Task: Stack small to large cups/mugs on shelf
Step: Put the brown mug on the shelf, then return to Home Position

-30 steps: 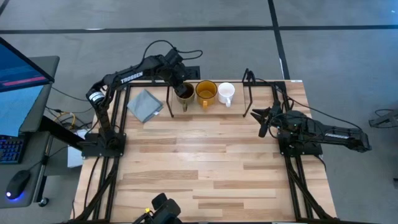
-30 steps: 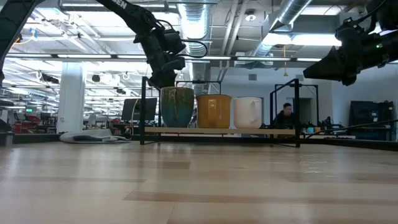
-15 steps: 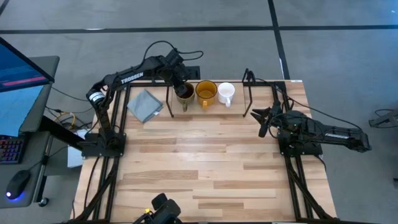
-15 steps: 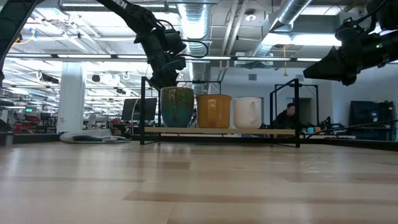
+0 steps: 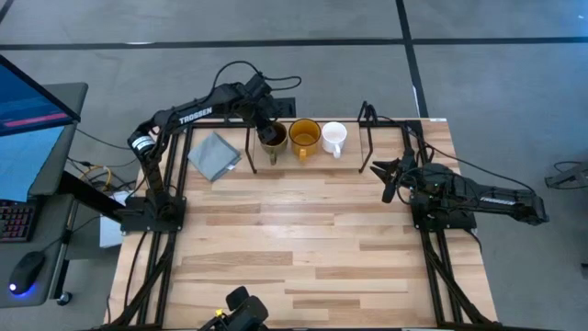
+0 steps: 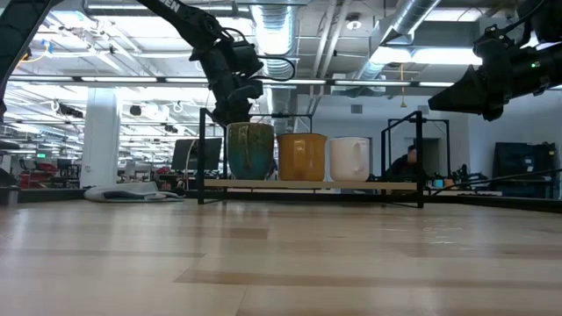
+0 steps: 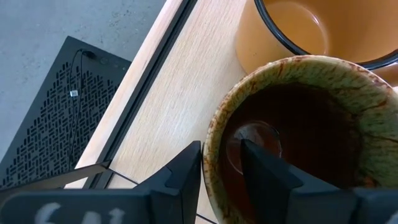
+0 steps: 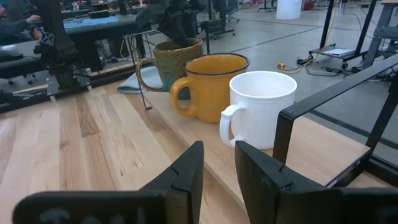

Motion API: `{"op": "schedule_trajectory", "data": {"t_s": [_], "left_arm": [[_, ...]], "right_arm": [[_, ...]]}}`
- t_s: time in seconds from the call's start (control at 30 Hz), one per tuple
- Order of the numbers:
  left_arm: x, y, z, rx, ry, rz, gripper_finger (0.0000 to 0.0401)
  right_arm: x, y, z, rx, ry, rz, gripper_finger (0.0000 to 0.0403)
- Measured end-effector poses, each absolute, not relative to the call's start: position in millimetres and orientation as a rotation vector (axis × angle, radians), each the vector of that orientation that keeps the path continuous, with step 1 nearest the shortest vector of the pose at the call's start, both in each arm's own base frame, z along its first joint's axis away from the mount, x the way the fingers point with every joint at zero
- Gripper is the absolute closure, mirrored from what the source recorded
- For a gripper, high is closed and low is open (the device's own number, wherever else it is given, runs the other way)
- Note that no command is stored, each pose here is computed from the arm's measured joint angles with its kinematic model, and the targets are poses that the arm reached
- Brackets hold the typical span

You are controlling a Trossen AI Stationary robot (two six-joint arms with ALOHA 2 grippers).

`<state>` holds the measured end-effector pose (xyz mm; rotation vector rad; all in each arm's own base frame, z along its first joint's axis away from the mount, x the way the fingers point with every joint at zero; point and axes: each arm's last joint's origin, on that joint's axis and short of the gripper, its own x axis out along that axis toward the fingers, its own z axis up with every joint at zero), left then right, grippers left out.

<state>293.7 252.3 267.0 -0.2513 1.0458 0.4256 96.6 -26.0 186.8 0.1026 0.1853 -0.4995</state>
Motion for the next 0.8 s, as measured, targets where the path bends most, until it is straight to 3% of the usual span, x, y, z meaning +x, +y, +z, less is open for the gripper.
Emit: {"op": "schedule_trajectory", "data": {"t_s": [0.27, 0.6, 0.8], "left_arm": [[293.9, 252.2, 267.1, -0.282, 1.037, 0.437, 0.0285], [295.7, 250.6, 267.5, -0.298, 1.022, 0.418, 0.0198], [295.4, 251.2, 267.4, -0.265, 1.035, 0.427, 0.0182]], "right_arm": [[96.5, -26.0, 186.7, 0.103, 0.186, -0.5, 0.029], [96.5, -26.0, 186.7, 0.103, 0.186, -0.499, 0.029], [96.6, -26.0, 186.7, 0.103, 0.186, -0.499, 0.029]]}}
